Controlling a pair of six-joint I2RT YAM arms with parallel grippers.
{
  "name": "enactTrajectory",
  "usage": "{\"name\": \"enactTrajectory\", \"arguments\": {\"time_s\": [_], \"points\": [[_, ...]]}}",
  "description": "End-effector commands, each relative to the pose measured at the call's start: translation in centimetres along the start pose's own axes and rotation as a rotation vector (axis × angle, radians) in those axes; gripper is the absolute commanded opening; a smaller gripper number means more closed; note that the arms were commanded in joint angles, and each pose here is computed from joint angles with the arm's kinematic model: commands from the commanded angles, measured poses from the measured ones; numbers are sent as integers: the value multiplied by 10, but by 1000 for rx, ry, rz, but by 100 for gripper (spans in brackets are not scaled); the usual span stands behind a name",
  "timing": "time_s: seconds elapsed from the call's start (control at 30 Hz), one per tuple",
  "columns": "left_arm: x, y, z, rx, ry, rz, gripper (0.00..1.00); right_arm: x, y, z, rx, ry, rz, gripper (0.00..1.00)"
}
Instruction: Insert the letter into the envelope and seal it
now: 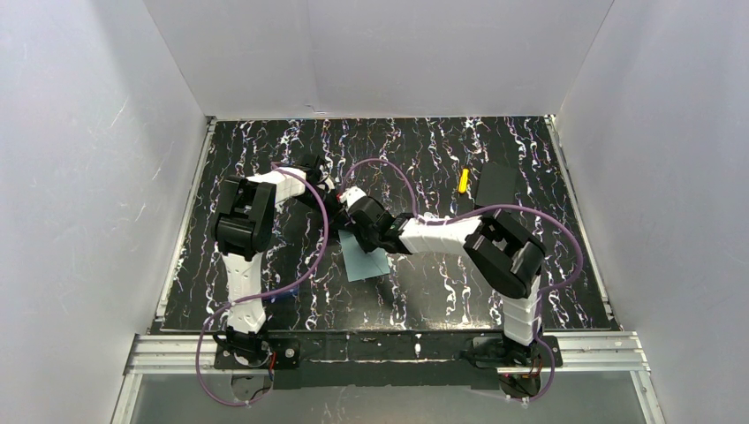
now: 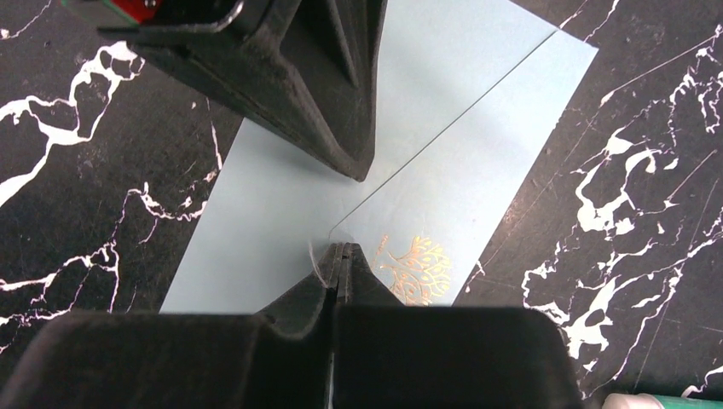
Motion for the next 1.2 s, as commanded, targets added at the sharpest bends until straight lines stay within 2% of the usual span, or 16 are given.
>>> {"name": "enactTrajectory", "arguments": {"time_s": [0.0, 0.67, 0.83, 0.97, 1.07, 1.13, 1.17], "points": [[-26, 53, 7, 39, 27, -286, 0, 12, -15, 95, 74, 418, 48, 1], [-25, 56, 6, 50, 29, -287, 0, 39, -24, 106, 86, 462, 45, 1], [-19, 46, 4, 21, 22, -241, 0, 49, -22, 97, 86, 441, 23, 1], [-5, 31, 2, -28, -2, -192, 0, 65, -12, 53, 53, 346, -45, 1], [12, 13, 0, -87, -31, -148, 0, 85, -8, -3, -68, 199, -96, 6], [32, -4, -2, -154, -78, -124, 0, 103, -16, -44, -179, 77, -92, 12], [43, -12, -2, -190, -108, -121, 0, 110, -23, -57, -229, 21, -68, 19]]}}
Point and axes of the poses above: each gripper's point midway between its finger pads, its own x axis back along the fingers, its own y axis along the line the jaws close on, z = x × y, the point moved 8 cm from there along x, back along the fingers, and after that the axes turned 7 degrees about -x, right-handed, at the moved point
